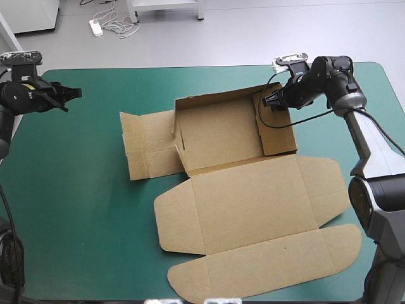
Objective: Fold the box
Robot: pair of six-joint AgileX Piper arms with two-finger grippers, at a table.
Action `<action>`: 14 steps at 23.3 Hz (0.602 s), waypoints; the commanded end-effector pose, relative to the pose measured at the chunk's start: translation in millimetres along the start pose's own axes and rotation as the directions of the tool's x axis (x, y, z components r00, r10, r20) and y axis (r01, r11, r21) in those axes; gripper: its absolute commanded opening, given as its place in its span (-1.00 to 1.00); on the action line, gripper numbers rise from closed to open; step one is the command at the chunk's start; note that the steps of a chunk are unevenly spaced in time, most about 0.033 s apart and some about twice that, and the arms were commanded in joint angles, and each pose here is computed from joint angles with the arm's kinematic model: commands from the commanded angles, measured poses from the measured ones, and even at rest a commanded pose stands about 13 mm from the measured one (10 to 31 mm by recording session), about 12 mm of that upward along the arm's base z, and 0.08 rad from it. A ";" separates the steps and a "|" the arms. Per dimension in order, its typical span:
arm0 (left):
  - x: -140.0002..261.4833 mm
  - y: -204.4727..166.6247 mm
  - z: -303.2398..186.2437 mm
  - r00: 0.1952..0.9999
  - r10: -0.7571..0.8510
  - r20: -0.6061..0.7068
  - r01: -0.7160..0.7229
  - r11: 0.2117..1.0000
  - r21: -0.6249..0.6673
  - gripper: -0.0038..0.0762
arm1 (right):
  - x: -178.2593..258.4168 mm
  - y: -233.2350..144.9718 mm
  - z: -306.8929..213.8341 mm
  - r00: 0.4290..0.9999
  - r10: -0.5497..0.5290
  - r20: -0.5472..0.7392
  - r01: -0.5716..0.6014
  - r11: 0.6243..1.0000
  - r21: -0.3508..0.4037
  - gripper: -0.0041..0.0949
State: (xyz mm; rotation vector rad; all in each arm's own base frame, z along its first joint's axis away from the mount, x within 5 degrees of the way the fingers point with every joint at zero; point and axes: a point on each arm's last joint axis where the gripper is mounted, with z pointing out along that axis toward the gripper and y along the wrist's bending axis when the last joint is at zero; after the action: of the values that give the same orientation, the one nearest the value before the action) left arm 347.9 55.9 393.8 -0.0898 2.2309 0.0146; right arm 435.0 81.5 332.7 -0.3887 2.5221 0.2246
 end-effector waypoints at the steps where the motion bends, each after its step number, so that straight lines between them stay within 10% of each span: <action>1: -14.7 -1.5 -22.3 0.995 -0.003 0.102 0.003 1.000 0.001 -0.26 | -14.8 5.1 -49.0 0.994 -0.011 0.107 0.011 1.000 0.007 0.20; 14: -10.7 -5.5 -22.0 0.998 -0.033 0.057 0.030 0.998 0.047 -0.26 | 29.7 33.0 -184.0 0.978 -0.043 0.206 0.039 0.999 0.023 0.19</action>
State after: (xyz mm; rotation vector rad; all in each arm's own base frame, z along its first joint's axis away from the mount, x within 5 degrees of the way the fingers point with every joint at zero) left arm 345.2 52.6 390.4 -0.0920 2.2795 -0.0349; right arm 331.9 66.4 450.7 -0.4113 2.3818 0.2166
